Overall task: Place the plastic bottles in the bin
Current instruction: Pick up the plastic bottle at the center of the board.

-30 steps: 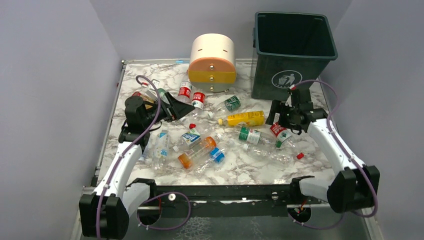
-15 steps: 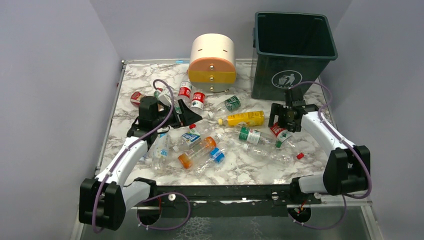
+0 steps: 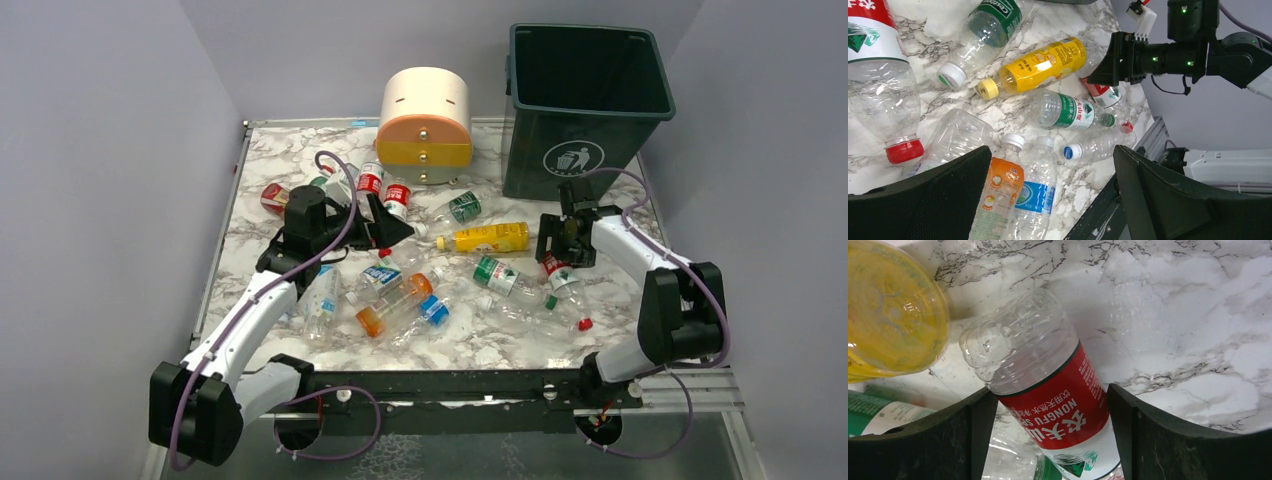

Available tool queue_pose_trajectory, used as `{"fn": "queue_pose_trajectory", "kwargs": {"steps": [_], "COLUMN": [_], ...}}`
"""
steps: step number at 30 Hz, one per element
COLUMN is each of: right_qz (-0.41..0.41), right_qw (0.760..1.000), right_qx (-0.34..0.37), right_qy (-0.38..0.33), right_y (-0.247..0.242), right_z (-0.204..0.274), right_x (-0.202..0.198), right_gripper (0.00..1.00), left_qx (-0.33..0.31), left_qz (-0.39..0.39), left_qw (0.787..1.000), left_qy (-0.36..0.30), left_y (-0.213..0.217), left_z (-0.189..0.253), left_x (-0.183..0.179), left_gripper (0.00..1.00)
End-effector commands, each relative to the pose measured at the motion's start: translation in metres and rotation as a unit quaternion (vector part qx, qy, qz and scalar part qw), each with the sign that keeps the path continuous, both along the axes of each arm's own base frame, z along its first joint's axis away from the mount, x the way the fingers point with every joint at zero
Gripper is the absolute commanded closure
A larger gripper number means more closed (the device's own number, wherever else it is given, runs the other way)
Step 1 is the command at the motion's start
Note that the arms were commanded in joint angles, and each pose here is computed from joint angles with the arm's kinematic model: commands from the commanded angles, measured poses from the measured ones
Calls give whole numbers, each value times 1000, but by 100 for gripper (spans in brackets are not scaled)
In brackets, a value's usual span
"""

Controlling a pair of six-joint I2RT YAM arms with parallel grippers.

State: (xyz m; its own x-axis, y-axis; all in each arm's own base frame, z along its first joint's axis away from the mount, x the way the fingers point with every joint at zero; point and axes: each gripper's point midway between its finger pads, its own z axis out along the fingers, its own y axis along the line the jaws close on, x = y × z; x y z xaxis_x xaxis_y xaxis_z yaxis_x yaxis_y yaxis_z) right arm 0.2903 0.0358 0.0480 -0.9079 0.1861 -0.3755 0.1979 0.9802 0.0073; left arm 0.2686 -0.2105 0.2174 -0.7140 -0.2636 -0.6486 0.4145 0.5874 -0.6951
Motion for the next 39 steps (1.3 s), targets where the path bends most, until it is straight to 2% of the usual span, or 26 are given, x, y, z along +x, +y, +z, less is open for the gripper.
{"fn": "queue_pose_trajectory", "kwargs": {"steps": [1, 7, 10, 12, 20, 31, 39], "right_qz": [-6, -9, -9, -10, -16, 10, 26], "right_qw": [1000, 1000, 999, 999, 998, 995, 984], "right_qx": [-11, -17, -18, -18, -19, 21, 55], "right_qy": [-12, -21, -26, -32, -65, -102, -170], "right_y": [-1, -3, -3, -4, -7, 8, 18], "right_z": [-1, 3, 6, 9, 34, 82, 153], "right_x": [12, 20, 22, 22, 21, 23, 25], "right_gripper": [21, 33, 52, 56, 58, 59, 59], "left_qx": [-5, -4, -1, -1, -15, -40, -35], "left_qz": [11, 9, 24, 30, 47, 51, 52], "left_qw": [999, 999, 999, 999, 998, 998, 998], "left_qy": [-41, -51, -47, -44, -47, -5, 7], "left_y": [0, -2, 1, 1, 5, 12, 14], "left_z": [19, 16, 10, 9, 18, -15, -28], "left_x": [5, 6, 10, 12, 6, -30, -37], "left_gripper": [1, 1, 1, 1, 1, 1, 1]}}
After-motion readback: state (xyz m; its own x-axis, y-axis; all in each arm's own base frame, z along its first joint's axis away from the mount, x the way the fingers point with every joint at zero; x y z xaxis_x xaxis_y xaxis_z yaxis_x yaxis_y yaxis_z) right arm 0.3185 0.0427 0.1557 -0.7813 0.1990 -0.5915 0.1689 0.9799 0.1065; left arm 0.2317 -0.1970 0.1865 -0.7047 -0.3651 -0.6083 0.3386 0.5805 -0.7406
